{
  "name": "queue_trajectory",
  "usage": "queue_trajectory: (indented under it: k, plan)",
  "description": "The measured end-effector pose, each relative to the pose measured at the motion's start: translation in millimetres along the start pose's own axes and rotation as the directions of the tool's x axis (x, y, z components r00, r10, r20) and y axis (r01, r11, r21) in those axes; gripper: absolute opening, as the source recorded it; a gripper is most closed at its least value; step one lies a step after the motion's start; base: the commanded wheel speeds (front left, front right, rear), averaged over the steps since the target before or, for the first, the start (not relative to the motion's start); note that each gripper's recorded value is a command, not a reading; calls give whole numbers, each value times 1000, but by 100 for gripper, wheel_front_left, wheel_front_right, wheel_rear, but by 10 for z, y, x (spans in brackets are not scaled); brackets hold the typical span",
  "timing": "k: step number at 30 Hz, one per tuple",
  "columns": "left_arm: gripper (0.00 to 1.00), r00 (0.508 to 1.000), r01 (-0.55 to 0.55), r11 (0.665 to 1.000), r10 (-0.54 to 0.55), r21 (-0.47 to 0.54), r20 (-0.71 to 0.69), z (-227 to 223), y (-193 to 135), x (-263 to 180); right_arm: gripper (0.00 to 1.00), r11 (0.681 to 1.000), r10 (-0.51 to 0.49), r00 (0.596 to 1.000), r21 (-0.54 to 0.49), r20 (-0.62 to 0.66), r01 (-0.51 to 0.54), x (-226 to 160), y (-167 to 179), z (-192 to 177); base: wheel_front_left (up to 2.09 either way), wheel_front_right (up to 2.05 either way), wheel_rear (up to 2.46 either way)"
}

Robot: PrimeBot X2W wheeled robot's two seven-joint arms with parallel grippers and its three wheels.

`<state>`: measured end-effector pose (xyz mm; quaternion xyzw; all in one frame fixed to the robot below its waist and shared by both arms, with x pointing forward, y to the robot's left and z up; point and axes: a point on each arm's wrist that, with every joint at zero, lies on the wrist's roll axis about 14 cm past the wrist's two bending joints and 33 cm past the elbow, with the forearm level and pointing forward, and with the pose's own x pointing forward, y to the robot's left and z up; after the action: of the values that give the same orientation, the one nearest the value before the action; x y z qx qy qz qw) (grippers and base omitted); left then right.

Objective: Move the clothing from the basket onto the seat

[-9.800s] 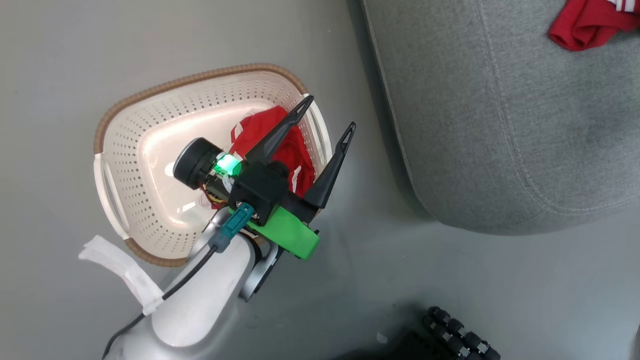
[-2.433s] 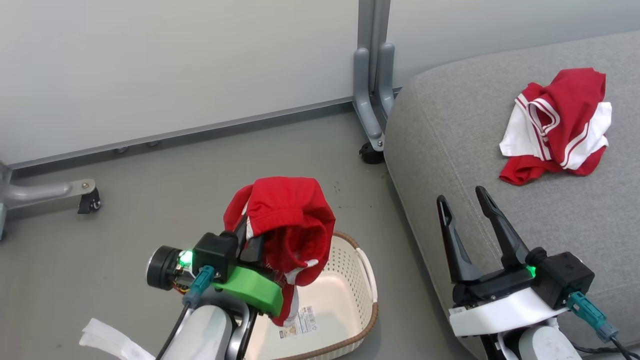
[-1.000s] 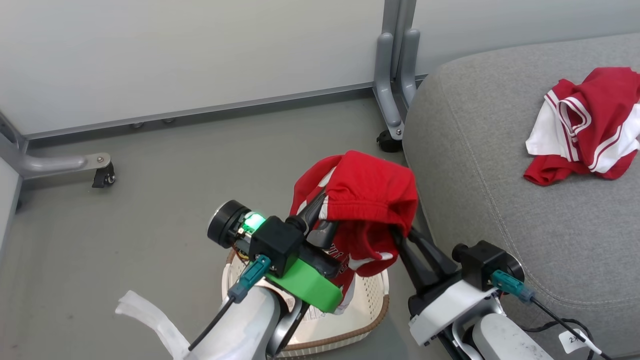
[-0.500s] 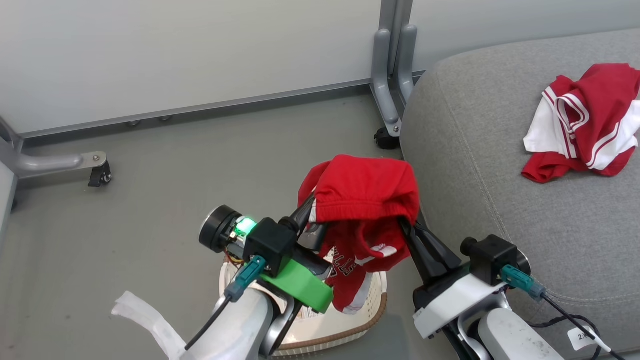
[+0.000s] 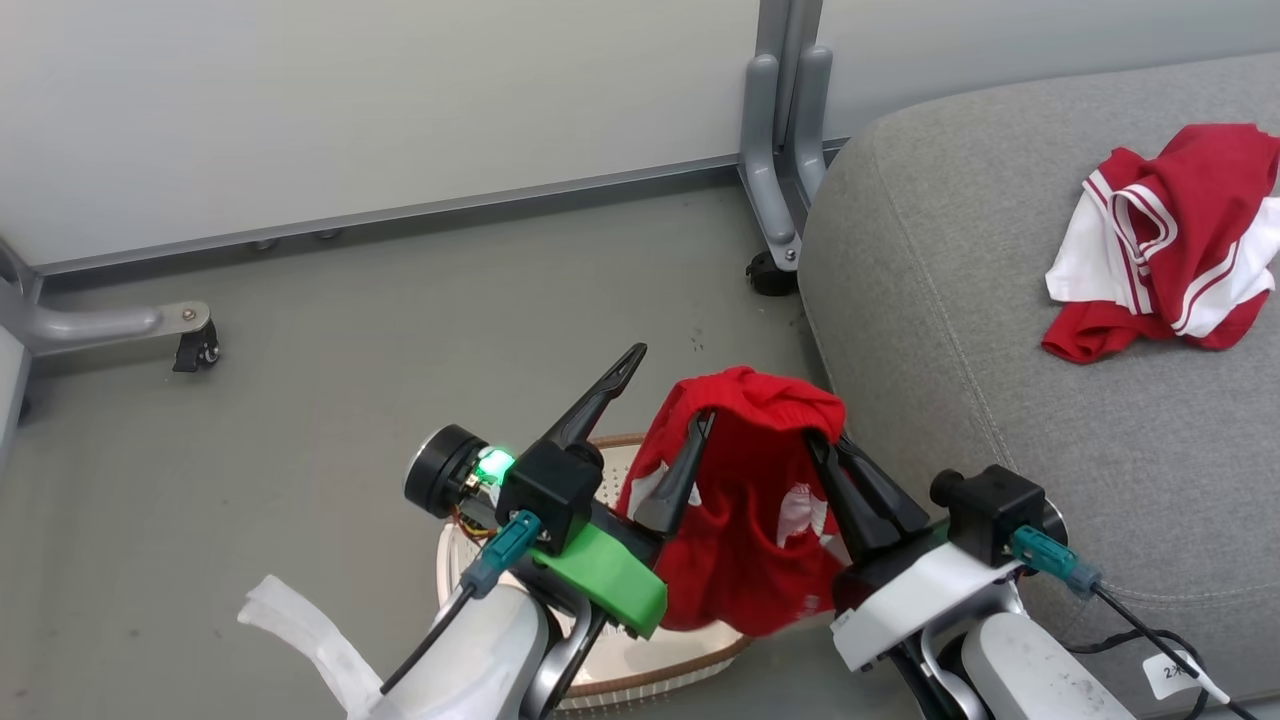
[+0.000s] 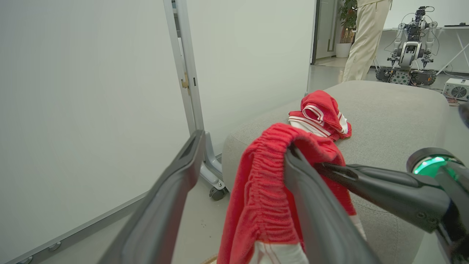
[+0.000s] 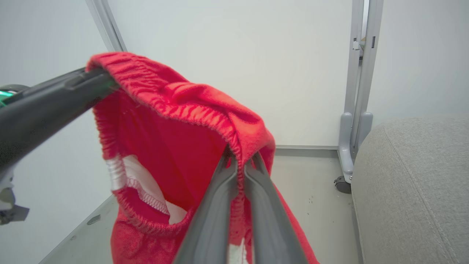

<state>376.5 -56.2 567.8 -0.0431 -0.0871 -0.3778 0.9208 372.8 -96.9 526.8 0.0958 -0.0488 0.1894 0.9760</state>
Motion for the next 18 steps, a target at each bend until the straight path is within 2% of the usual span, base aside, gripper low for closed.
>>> queue_trajectory:
  k: [18]
  plan:
    - [100,1000,18,1000,-18,-19,-12,-41,-35,-5,0,1000,-29,999,5,19,29,2,-72,54,0,0,0]
